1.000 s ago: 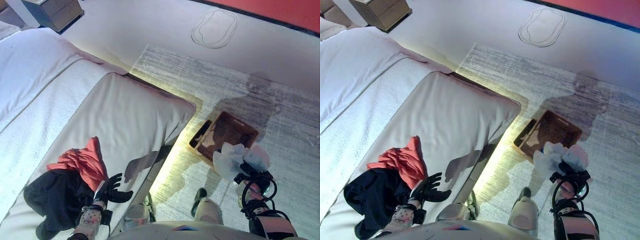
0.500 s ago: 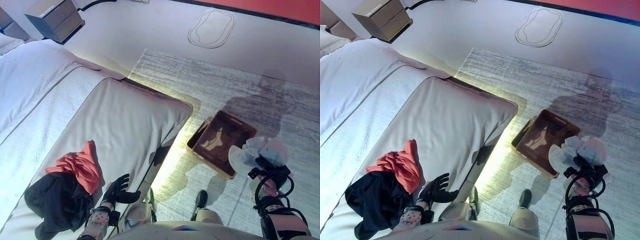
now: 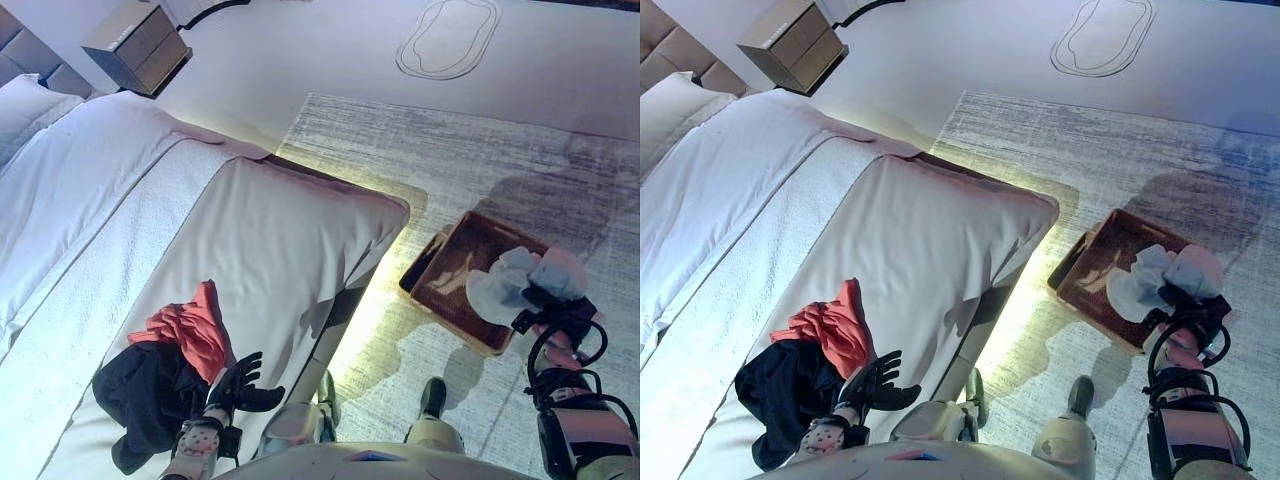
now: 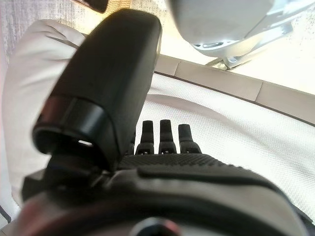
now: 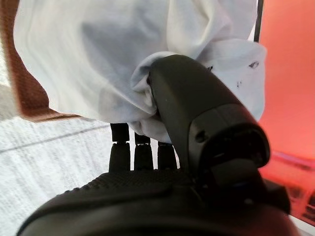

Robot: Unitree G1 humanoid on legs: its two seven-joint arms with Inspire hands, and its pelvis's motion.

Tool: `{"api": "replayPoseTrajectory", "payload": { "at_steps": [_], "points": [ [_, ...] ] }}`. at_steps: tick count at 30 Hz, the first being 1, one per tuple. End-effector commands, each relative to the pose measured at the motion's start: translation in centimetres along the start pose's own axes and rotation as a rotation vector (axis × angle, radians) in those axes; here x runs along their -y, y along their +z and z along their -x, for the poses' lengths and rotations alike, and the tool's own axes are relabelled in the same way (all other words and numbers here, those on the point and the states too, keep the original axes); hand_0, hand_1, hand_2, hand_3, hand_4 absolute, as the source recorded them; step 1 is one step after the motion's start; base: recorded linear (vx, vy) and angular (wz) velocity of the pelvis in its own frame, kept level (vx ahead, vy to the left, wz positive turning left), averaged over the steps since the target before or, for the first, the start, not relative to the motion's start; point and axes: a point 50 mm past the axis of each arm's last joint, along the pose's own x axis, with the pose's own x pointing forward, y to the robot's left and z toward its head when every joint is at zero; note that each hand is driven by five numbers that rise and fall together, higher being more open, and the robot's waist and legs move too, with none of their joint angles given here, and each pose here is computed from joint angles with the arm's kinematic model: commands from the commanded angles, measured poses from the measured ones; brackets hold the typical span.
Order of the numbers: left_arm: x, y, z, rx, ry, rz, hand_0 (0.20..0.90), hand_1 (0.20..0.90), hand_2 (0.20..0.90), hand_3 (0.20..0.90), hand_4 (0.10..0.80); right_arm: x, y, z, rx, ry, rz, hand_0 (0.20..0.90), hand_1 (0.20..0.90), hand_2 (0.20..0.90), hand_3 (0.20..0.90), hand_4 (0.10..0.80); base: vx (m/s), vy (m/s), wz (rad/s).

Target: Pick up the clothes from the bed and place them into the basket

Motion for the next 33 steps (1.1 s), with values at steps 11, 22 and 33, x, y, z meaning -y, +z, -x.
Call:
{"api": "replayPoseTrajectory", "payload": {
  "at_steps": [11,22,33],
  "points": [
    [-0.8,1.6,-0.4,0.077,0.009,0.017,0.900,0.900,0.900,0.900,0.800,-2.0,9.5,-0.5,0.302,0.074,-0.057,0.900,0.900,0.900,0.900,0.800,0.000,0.000,0.00],
    [-1.0,1.6,-0.4,0.076,0.014,0.016,0.900,0.900,0.900,0.900,0.800,-2.8,8.3,-0.1,0.300,0.191,0.046,0.900,0.900,0.900,0.900,0.800,0.000,0.000,0.01],
    [-1.1,0.9,0.0,0.069,0.039,0.024,0.900,0.900,0.900,0.900,0.800,-2.2,1.0,0.7,0.128,0.255,0.185,0.900,0.900,0.900,0.900,0.800,-0.007,-0.019,0.06]
  ]
}}
